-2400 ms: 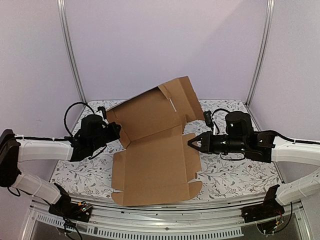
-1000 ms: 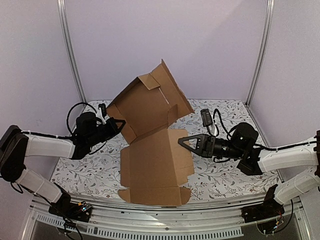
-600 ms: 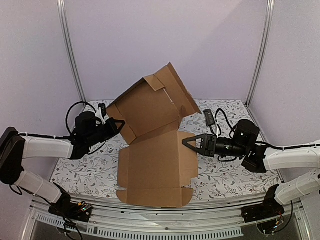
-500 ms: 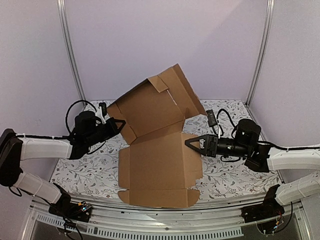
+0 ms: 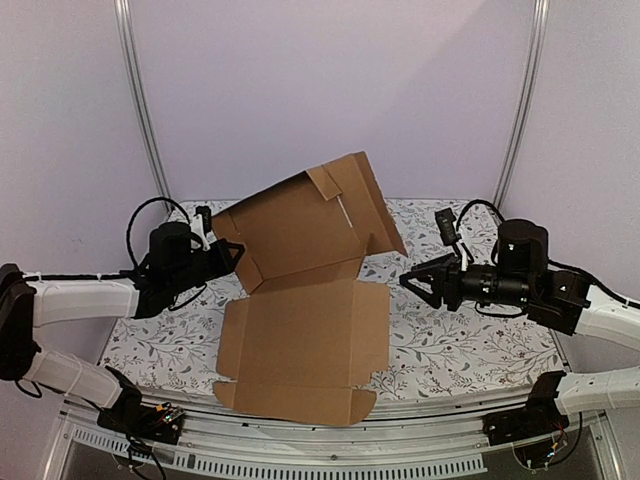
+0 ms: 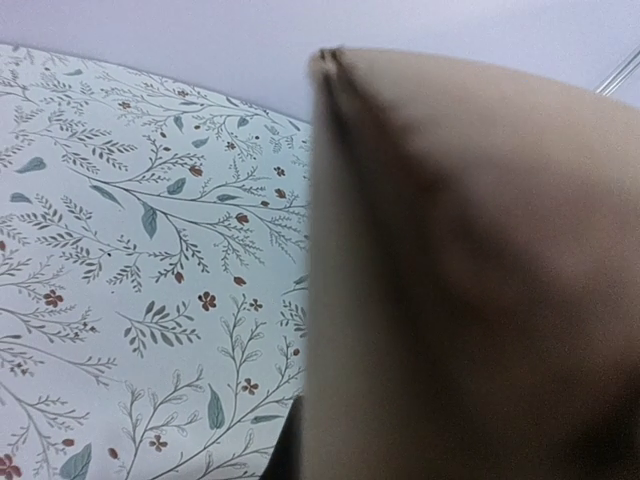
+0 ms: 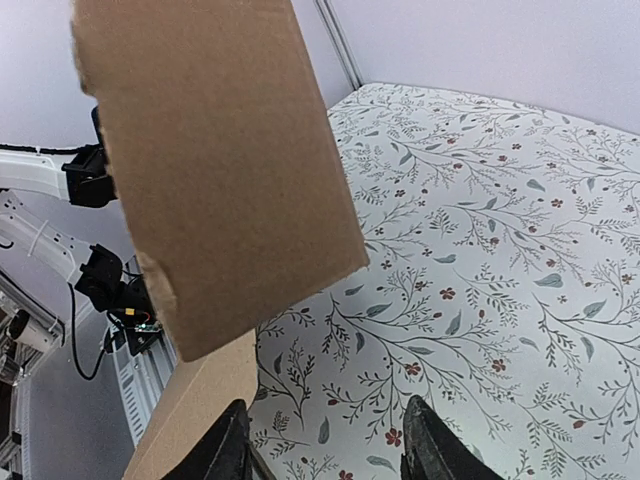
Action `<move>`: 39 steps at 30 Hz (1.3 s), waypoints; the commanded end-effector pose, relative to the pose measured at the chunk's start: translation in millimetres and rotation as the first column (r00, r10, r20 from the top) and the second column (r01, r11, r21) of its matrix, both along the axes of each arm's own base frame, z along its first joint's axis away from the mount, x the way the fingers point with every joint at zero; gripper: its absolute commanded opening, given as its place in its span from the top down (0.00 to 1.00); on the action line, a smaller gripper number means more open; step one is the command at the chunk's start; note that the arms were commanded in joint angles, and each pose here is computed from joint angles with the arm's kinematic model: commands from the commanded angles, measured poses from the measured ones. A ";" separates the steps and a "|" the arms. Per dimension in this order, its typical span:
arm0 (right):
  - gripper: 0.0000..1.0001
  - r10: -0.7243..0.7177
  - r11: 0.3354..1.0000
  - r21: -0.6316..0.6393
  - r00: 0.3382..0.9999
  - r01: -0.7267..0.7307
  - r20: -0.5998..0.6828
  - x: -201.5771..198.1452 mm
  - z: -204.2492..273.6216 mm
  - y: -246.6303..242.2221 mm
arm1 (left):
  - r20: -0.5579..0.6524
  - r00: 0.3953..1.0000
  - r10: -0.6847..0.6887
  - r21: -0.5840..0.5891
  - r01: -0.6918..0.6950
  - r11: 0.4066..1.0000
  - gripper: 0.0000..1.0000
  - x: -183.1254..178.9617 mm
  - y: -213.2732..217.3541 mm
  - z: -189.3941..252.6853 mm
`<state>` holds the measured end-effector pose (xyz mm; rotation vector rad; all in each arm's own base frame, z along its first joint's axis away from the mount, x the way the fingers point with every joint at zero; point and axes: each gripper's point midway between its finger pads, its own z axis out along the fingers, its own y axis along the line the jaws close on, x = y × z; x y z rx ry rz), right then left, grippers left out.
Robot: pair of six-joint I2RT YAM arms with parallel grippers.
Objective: Fold the paper box
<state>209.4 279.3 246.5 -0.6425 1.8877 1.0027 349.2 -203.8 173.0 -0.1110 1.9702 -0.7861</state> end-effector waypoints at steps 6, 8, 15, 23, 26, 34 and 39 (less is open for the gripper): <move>0.56 -0.081 0.972 -0.208 0.984 0.114 0.161 2.9 26.5 -42.9 | 0.021 1.000 0.010 0.087 -0.012 0.996 1.00 -3.9 3.6 5.8; 0.59 -0.097 0.967 -0.213 0.977 0.138 0.192 6.1 37.3 -46.5 | 0.021 1.000 0.009 0.112 -0.011 0.994 1.00 -5.7 3.1 5.6; 0.79 -0.167 0.926 -0.288 0.951 0.242 0.262 33.9 53.5 -49.3 | 0.034 0.999 0.007 0.181 -0.013 0.983 1.00 -12.8 -1.4 7.1; 0.93 -0.138 0.915 -0.339 0.960 0.217 0.242 64.0 40.5 -19.8 | 0.046 0.999 0.015 0.205 -0.024 0.978 1.00 -21.5 -8.6 8.4; 0.93 -0.104 0.919 -0.353 0.972 0.175 0.211 66.4 28.1 -8.2 | 0.047 0.999 0.027 0.216 -0.037 0.976 1.00 -25.7 -10.5 7.3; 0.93 -0.021 0.944 -0.327 0.995 0.053 0.101 57.0 8.0 14.6 | 0.051 0.993 0.107 0.232 -0.116 0.966 1.00 -29.4 -4.8 4.3; 0.94 -0.006 0.947 -0.320 0.998 0.026 0.064 51.7 1.3 22.2 | 0.060 0.988 0.140 0.233 -0.151 0.961 1.00 -29.8 -1.8 7.0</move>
